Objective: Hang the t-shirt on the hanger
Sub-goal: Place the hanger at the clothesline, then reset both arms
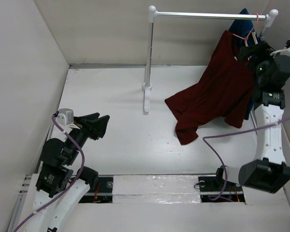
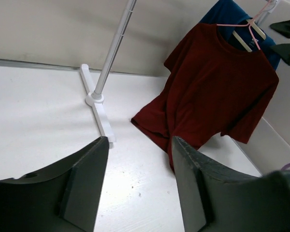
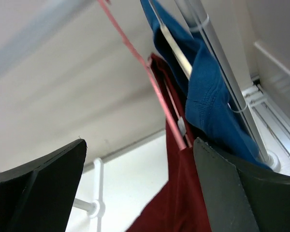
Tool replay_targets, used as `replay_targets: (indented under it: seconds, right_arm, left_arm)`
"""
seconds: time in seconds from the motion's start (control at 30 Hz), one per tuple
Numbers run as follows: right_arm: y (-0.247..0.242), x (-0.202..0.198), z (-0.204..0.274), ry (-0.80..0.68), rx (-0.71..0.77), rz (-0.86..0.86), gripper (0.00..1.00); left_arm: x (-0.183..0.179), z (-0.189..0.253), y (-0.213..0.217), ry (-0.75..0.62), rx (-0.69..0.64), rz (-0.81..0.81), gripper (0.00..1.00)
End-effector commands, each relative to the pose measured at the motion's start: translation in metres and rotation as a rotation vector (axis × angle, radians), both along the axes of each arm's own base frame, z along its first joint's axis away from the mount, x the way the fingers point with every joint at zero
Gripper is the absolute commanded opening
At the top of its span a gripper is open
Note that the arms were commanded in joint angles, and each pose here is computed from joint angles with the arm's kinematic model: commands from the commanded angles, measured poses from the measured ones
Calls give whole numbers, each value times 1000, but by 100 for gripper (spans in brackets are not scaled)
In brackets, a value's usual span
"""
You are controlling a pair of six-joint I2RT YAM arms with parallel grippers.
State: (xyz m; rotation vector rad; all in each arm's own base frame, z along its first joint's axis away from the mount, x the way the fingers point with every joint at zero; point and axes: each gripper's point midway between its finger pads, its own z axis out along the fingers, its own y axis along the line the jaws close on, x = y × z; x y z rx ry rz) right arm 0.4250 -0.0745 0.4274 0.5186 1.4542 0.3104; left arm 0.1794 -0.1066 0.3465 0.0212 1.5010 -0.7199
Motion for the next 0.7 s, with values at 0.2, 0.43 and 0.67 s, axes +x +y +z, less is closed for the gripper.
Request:
replay_targets:
  seconds: [0.2, 0.43, 0.67]
  right_arm:
    - [94, -117, 93, -362, -2, 272, 100]
    - [203, -205, 23, -388, -14, 840, 100]
    - [249, -259, -72, -279, 48, 1099, 100]
  left_arm:
    - [12, -2, -1, 10, 12, 16, 66]
    - [10, 2, 8, -8, -15, 61, 75]
    - [12, 0, 8, -12, -38, 68, 79]
